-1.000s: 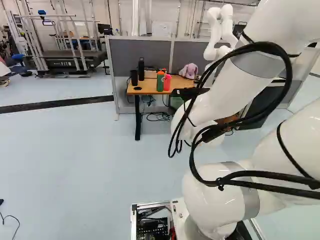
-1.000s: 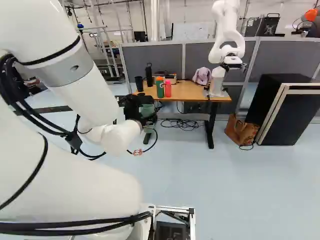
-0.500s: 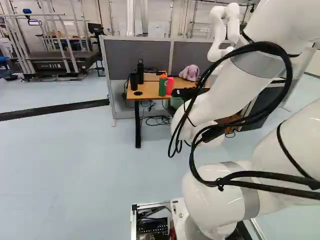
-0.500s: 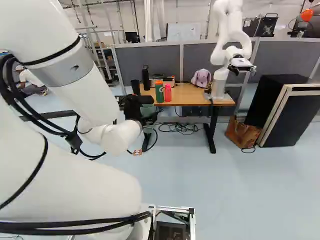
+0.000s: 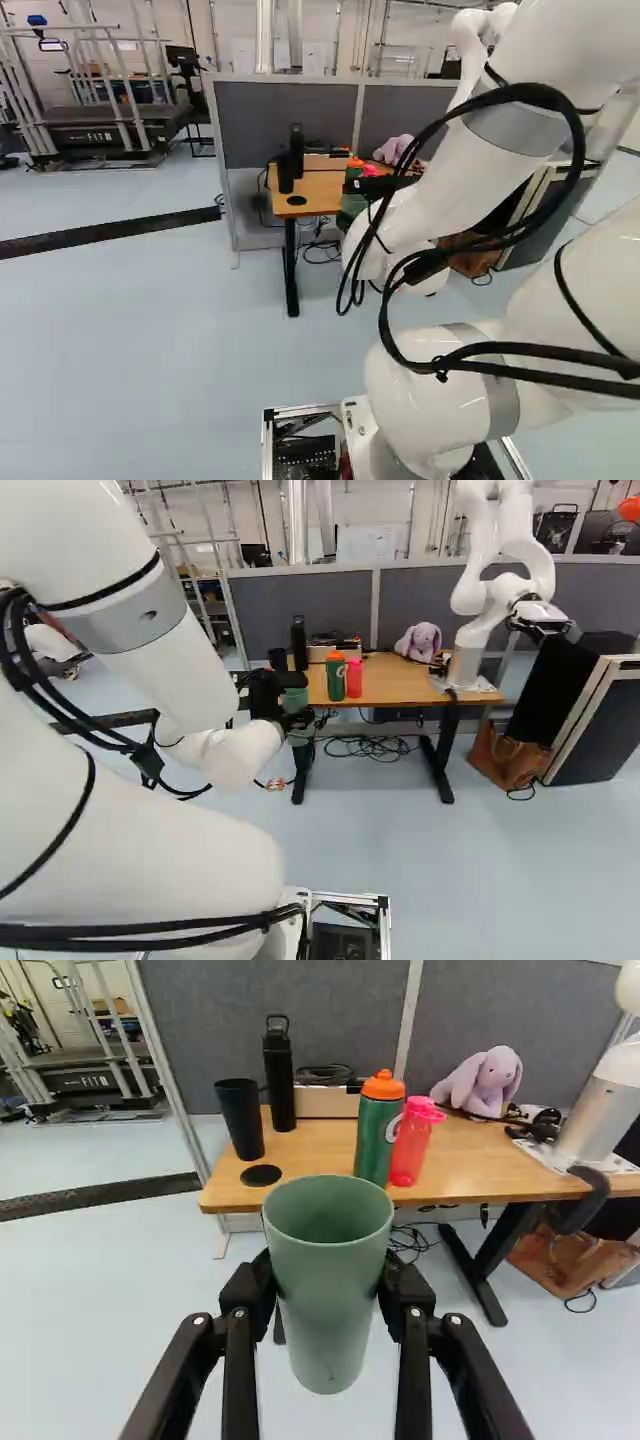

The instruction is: Place the green cup on the table

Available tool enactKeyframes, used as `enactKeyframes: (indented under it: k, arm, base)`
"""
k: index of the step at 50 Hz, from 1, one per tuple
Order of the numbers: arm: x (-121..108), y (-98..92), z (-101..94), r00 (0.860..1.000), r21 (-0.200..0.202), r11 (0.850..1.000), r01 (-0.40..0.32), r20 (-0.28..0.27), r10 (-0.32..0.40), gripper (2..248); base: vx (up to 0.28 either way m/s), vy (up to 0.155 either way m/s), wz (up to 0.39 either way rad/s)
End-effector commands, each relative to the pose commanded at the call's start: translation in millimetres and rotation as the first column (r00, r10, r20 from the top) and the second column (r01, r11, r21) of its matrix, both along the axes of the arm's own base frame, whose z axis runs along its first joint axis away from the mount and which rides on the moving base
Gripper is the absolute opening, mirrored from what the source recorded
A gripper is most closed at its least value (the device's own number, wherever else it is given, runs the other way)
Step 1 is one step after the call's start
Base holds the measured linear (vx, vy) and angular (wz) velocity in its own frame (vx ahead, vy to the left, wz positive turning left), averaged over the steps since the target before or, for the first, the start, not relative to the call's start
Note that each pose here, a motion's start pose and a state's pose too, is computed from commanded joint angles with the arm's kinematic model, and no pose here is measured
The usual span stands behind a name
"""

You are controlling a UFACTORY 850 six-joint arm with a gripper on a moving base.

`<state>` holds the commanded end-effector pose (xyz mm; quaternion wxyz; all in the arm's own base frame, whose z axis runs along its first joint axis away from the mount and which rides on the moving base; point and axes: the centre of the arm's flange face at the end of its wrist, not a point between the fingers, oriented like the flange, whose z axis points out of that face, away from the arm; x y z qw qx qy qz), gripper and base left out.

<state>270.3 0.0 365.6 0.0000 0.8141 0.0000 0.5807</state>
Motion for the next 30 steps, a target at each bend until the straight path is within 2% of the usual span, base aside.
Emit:
enactKeyframes:
  k: [9, 10, 14, 21, 30]
  arm:
    - [0, 0.0, 0.0, 1.000, 0.000, 1.000, 0.000, 0.000, 0.000, 122]
    - [8, 3.3, 1.1, 1.000, 0.000, 1.000, -0.012, -0.004, 0.012, 122]
    - [14, 5.9, 1.9, 1.000, 0.000, 1.000, -0.021, -0.007, 0.021, 122]
    - [25, 10.4, 3.2, 0.999, 0.000, 0.999, -0.035, -0.011, 0.035, 122]
    - [40, 16.1, 4.7, 0.999, 0.000, 0.999, -0.052, -0.015, 0.052, 122]
  base:
    - [0.284, 0.265, -0.066]
    - [0.257, 0.224, -0.036]
    - [0.186, 0.181, 0.111]
    - [0.074, 0.064, 0.041]
    - [0.000, 0.000, 0.000]
